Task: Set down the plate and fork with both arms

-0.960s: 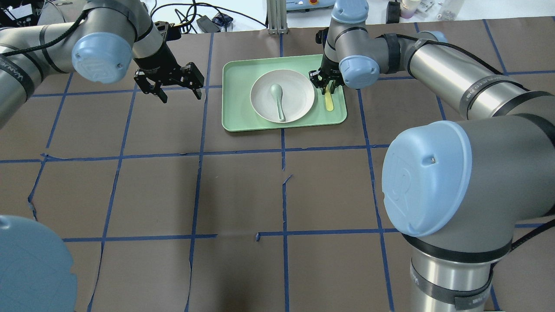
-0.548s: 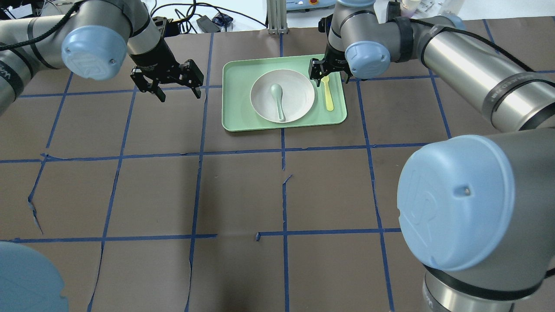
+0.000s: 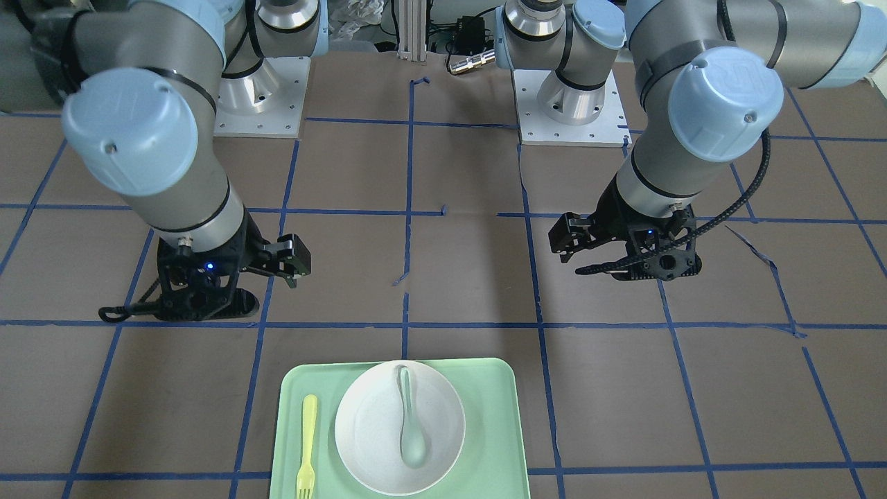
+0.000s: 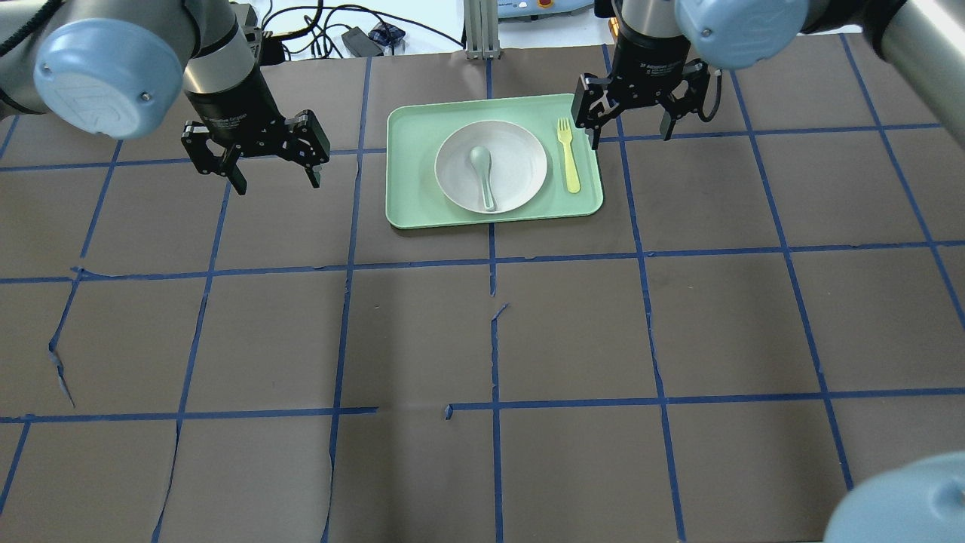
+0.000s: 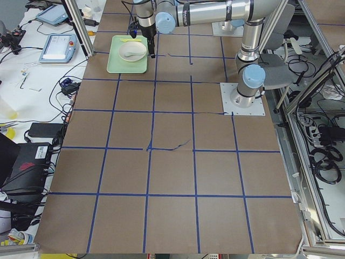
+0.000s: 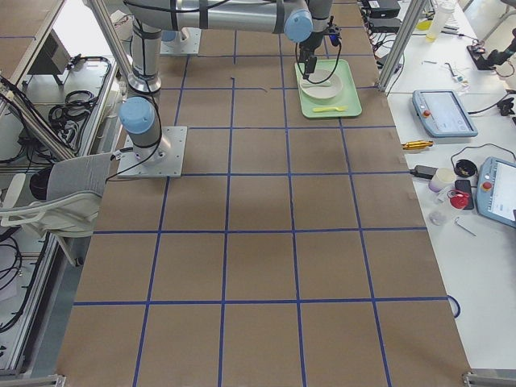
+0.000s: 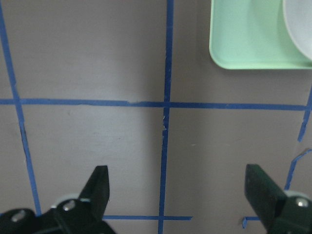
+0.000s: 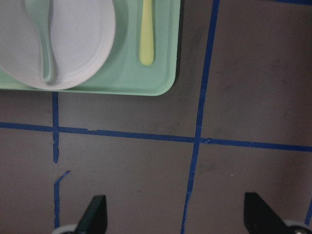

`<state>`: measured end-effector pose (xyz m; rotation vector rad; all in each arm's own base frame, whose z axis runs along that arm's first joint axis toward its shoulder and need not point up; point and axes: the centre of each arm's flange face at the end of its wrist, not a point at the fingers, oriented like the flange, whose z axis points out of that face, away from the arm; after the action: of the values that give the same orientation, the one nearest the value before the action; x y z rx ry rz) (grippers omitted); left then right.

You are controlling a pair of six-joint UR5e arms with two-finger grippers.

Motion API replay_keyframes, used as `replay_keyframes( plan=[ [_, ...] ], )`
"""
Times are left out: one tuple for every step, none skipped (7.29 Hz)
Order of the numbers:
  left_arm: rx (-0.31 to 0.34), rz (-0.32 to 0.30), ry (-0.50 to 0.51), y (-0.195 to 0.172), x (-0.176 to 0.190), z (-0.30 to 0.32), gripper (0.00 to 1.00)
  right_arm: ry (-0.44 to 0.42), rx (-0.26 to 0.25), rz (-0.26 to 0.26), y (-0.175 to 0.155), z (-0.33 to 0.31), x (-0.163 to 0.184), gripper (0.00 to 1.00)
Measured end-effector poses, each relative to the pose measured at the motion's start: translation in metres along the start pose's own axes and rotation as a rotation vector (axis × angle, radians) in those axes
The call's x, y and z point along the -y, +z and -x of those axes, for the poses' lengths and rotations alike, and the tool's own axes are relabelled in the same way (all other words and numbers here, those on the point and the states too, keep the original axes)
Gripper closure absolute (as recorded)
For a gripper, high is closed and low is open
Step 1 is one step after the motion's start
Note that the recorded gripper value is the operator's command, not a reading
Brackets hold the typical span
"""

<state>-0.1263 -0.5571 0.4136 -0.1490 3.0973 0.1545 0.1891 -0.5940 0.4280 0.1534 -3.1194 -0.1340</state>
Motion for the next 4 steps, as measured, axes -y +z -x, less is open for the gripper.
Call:
replay_keyframes(
  plan=[
    [0.006,-0.005,-0.001,-0.002,-0.014,-0.002,0.00,0.001,-0.004,0.013,-0.018,0.000,-0.019,0.00],
    [0.007,-0.005,0.005,-0.002,-0.023,-0.003,0.00,0.004,-0.003,0.017,-0.030,0.002,-0.032,0.00],
    [0.009,-0.001,0.012,-0.001,-0.026,-0.002,0.00,0.006,0.001,0.019,-0.034,0.005,-0.037,0.00],
    [0.010,0.001,0.015,-0.002,-0.026,-0.002,0.00,0.005,0.004,0.021,-0.036,0.007,-0.040,0.00]
  ],
)
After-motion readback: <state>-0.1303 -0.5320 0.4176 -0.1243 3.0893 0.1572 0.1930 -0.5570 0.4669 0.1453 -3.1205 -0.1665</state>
